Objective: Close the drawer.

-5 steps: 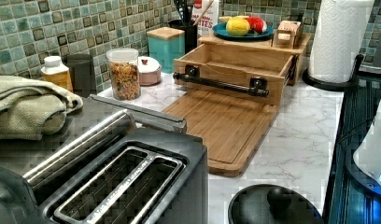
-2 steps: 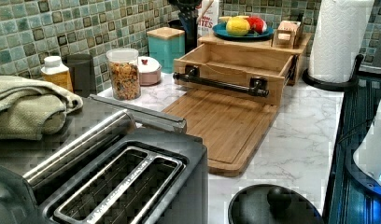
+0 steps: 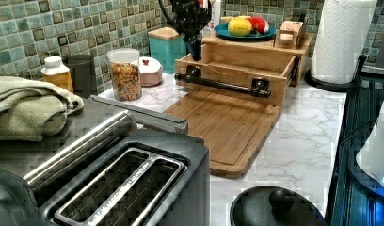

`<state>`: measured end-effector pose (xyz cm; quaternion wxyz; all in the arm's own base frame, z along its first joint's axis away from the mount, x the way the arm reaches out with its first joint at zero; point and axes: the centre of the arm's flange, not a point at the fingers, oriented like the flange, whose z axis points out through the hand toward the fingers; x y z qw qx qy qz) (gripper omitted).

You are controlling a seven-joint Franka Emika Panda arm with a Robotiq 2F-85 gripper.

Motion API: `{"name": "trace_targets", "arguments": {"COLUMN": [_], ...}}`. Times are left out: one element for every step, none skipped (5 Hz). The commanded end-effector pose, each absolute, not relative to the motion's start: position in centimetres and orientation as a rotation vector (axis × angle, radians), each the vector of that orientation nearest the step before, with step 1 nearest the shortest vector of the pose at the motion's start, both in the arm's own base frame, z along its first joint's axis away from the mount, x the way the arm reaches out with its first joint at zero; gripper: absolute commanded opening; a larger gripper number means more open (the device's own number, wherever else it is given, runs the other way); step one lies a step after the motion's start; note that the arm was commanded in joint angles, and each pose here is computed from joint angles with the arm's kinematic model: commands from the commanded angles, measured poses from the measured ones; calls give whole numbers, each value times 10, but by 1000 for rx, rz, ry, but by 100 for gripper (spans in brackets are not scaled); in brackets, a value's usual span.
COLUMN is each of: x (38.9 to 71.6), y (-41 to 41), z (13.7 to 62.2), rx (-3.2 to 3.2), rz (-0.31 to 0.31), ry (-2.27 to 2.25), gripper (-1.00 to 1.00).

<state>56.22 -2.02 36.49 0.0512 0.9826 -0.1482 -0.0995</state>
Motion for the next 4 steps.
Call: {"name": "trace_targets", "arguments": {"x": [542,538,548,556], "y": [45,37,32,21], "z": [337,326,317,309], "rx": [3013,3016,2963,2928], "rz": [-215,-146,-210,-236], "ry": [-59,30,-13,-75], "gripper": [-100,-100,-100,-100]}}
